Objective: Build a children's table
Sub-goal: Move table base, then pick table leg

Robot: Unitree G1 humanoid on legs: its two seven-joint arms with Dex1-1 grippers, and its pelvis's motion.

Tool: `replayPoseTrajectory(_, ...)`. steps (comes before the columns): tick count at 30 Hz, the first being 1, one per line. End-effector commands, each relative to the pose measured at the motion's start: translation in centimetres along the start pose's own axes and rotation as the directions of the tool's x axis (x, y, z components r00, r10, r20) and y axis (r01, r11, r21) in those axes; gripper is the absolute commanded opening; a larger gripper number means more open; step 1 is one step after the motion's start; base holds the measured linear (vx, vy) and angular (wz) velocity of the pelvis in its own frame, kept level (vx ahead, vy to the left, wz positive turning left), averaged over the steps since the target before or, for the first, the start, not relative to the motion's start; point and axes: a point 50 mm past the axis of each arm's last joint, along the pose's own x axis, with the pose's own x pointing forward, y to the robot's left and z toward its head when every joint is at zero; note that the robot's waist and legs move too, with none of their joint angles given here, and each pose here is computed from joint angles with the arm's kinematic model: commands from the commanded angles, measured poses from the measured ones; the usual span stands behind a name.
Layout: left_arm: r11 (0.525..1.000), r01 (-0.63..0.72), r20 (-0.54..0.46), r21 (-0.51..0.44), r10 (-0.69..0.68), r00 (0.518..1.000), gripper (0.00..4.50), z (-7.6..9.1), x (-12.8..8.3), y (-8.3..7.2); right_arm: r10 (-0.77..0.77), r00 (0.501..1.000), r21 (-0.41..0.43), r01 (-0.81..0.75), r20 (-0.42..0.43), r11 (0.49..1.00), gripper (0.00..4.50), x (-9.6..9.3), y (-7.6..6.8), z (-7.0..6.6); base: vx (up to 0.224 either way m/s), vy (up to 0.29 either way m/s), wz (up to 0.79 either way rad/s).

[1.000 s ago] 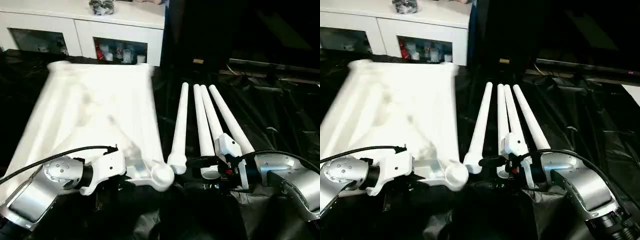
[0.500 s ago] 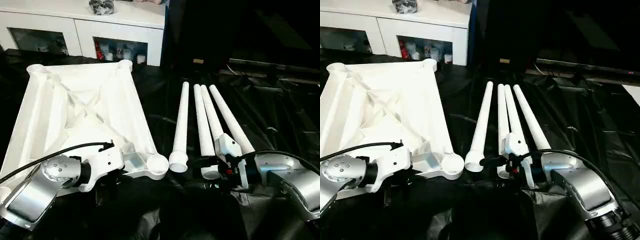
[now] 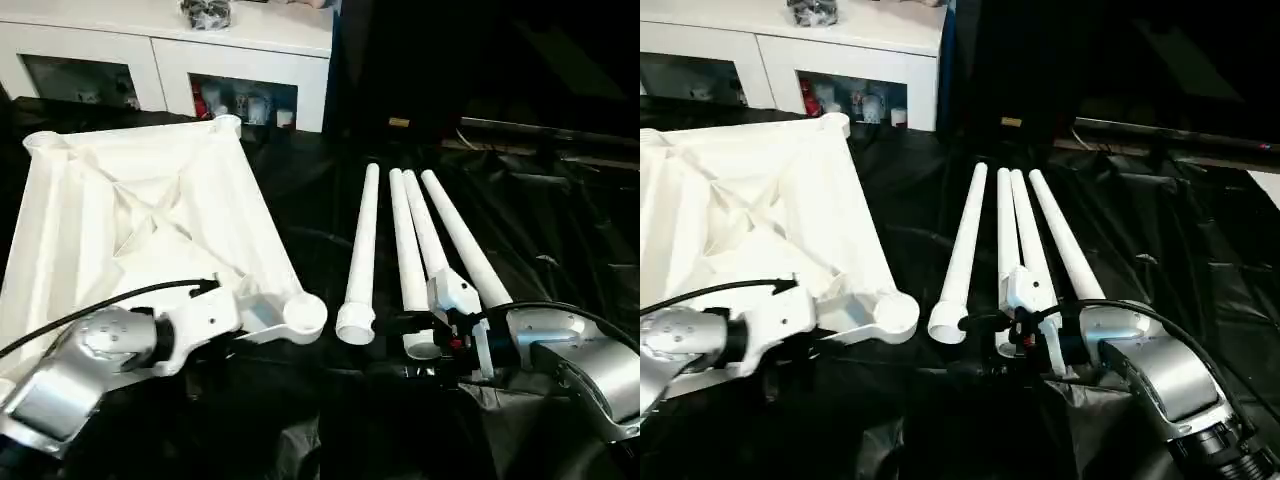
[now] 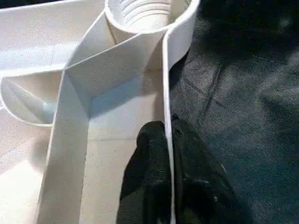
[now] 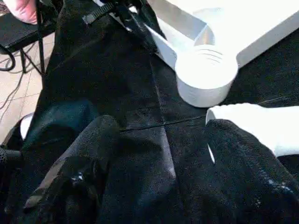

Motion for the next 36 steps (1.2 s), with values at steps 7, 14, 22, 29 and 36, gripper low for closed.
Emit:
replayPoseTrajectory(7,0.999,-0.01,0.053,0.038,0.008,0.999,1.05,0.3,-2.0,0.4,-0.074,0.986,-0.017,0.078,0.15,0.997,3.34,-0.5,-1.0,2.2,0.0,0.0,0.0)
replayPoseTrajectory(14,0.994,-0.112,0.193,-0.014,0.112,0.975,1.81,2.6,-3.6,1.9,-0.38,0.874,0.12,0.361,0.303,0.925,4.01,0.5,-4.5,5.0,0.0,0.0,0.0)
replayPoseTrajectory(22,0.999,-0.036,0.263,-0.003,0.036,0.964,2.3,4.5,-1.2,0.9,-0.687,0.708,0.482,0.549,0.167,0.683,4.5,2.3,-9.2,5.3,0.0,0.0,0.0)
replayPoseTrajectory(29,1.0,-0.02,0.33,0.002,0.019,0.944,2.91,6.1,-0.4,0.6,-0.68,0.729,0.561,0.597,-0.082,0.573,4.5,3.6,-10.1,4.1,0.0,0.0,0.0)
replayPoseTrajectory(36,1.0,0.015,0.319,0.028,-0.023,0.948,3.26,6.4,0.0,0.2,-0.566,0.801,0.632,0.544,-0.194,0.552,4.5,5.0,-9.9,3.6,0.0,0.0,0.0)
